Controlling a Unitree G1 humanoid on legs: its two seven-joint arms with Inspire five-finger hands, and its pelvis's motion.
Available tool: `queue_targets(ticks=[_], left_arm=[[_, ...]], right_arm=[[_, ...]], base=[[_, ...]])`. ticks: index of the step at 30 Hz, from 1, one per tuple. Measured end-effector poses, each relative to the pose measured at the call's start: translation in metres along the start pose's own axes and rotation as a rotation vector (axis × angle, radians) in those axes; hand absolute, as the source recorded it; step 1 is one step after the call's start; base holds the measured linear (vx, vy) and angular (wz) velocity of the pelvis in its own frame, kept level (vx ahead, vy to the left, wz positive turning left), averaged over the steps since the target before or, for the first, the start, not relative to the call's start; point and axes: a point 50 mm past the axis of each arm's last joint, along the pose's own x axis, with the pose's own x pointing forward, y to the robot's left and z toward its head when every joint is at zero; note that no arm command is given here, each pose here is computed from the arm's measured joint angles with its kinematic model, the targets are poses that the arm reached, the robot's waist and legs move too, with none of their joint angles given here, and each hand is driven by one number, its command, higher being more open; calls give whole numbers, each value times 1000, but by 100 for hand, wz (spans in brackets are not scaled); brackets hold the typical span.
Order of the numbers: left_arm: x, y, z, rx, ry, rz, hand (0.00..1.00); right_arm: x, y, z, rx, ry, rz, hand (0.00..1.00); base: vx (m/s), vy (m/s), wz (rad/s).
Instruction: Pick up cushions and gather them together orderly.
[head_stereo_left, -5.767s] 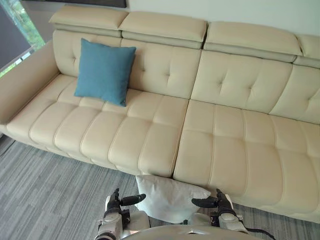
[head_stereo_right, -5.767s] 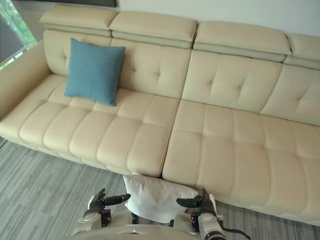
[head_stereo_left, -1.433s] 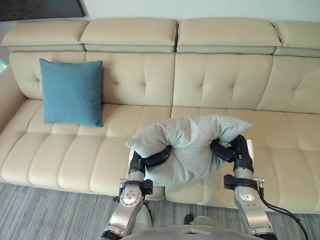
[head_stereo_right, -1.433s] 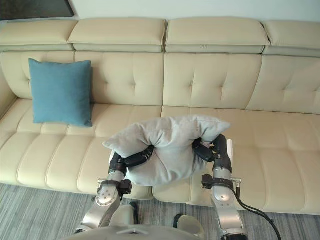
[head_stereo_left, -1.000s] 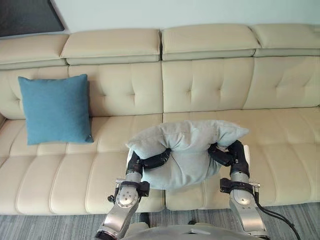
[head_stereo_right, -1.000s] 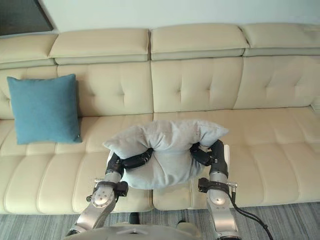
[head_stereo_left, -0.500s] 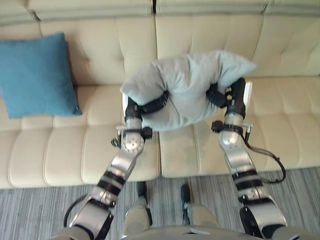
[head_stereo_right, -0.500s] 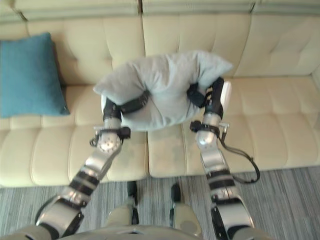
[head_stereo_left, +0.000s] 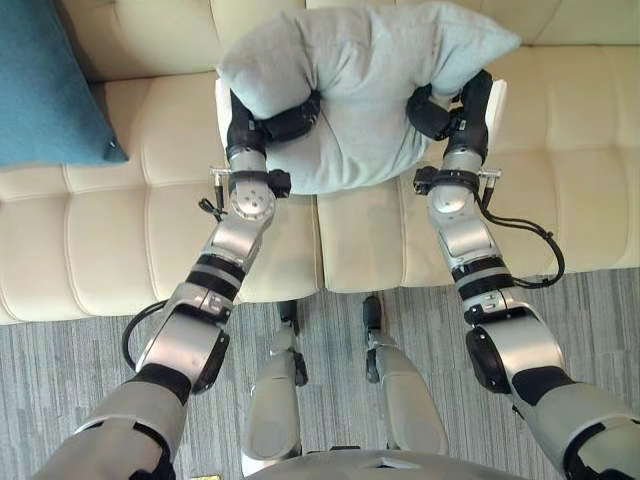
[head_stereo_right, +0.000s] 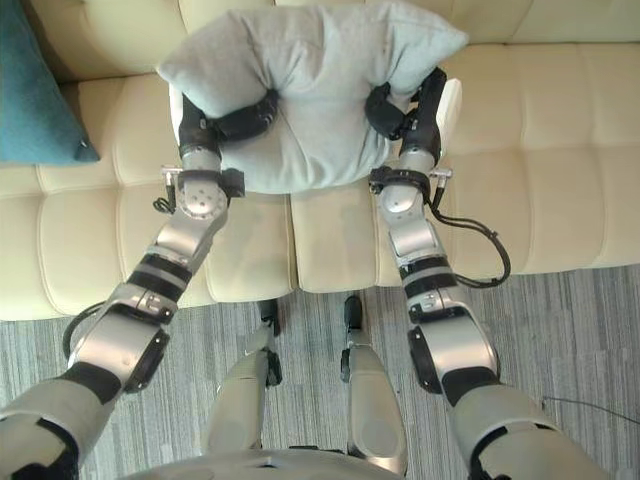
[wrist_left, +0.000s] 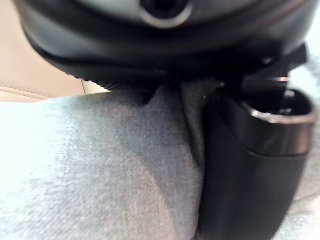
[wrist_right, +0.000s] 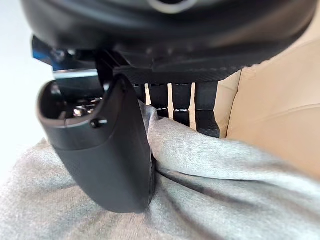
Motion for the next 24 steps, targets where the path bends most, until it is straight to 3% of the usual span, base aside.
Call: queue_targets(ticks=[7, 14, 24], left_arm=[[27, 14, 23, -20, -38, 94, 100], [33, 38, 22, -10, -35, 194, 100], [41, 76, 25, -85, -24, 323, 100]], right_arm=[[15, 4, 24, 43, -41, -23, 100], [23, 6, 36, 59, -57, -31, 100], [49, -39, 39, 232, -7, -189, 100]], base=[[0, -12, -3], [17, -19, -4], [50, -12, -5]])
